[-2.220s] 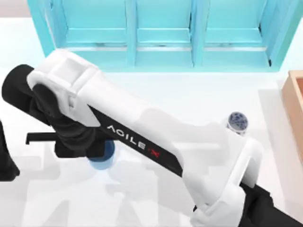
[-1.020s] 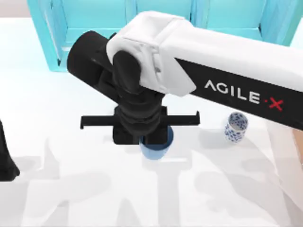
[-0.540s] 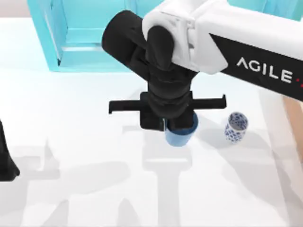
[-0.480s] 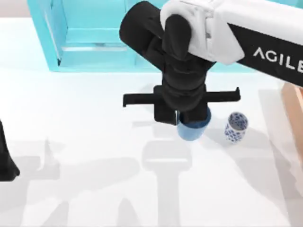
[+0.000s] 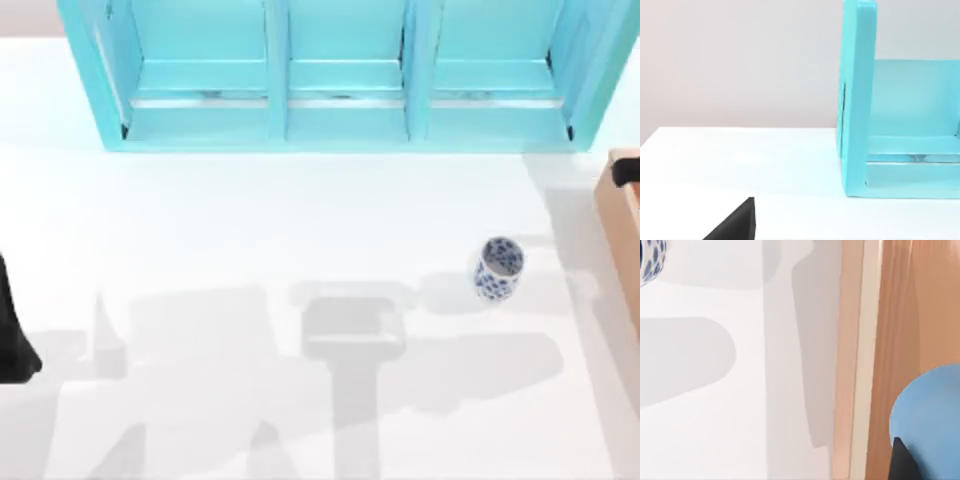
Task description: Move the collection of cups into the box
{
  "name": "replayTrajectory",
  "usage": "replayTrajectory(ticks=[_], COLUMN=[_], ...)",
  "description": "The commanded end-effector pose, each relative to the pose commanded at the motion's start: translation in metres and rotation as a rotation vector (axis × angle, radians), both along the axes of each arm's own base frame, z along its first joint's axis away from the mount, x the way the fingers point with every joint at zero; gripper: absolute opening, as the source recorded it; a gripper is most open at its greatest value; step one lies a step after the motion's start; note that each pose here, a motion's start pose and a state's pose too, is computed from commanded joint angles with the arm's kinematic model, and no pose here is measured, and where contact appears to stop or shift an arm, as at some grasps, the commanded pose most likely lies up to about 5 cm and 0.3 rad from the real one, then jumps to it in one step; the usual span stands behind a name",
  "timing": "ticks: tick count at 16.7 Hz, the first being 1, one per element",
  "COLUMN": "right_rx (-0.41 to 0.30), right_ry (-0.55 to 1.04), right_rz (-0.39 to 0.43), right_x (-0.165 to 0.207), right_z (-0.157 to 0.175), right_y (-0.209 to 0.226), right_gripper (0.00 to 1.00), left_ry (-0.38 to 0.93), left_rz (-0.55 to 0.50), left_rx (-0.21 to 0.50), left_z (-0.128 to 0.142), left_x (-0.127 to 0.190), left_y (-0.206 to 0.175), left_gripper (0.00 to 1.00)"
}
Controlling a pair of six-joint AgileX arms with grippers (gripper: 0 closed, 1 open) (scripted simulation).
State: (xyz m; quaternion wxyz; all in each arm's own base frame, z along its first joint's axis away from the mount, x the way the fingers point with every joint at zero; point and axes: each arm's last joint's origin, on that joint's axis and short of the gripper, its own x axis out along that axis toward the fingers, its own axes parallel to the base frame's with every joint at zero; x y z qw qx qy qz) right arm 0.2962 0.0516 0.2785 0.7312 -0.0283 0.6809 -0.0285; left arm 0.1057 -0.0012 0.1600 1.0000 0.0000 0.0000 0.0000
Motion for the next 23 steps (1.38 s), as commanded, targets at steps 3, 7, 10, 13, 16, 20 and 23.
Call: replayTrajectory(ticks=[3, 7, 10, 13, 16, 20, 23], right_rx=[0.008, 0.022, 0.024, 0.022, 0.023, 0.020, 0.023], right_ry=[0.021, 0.022, 0.022, 0.022, 0.024, 0.015, 0.020], right_rz=[-0.002, -0.002, -0.002, -0.001, 0.001, -0.003, -0.002], right_x=[-0.038, -0.080, -0.086, -0.084, -0.084, -0.082, -0.083], right_z=[0.003, 0.001, 0.000, 0.000, -0.010, -0.041, -0.062], right_y=[-0.067, -0.101, -0.104, -0.103, -0.105, -0.112, -0.115], right_gripper=[0.00, 0.00, 0.00, 0.00, 0.00, 0.00, 0.00], left_ry=[0.000, 0.000, 0.000, 0.000, 0.000, 0.000, 0.000], left_rz=[0.000, 0.000, 0.000, 0.000, 0.000, 0.000, 0.000], left_rx=[0.000, 0.000, 0.000, 0.000, 0.000, 0.000, 0.000], left_z=[0.000, 0.000, 0.000, 0.000, 0.000, 0.000, 0.000], left_x=[0.000, 0.000, 0.000, 0.000, 0.000, 0.000, 0.000], left_y=[0.000, 0.000, 0.000, 0.000, 0.000, 0.000, 0.000], left_gripper=[1.00, 1.00, 1.00, 1.00, 1.00, 1.00, 1.00])
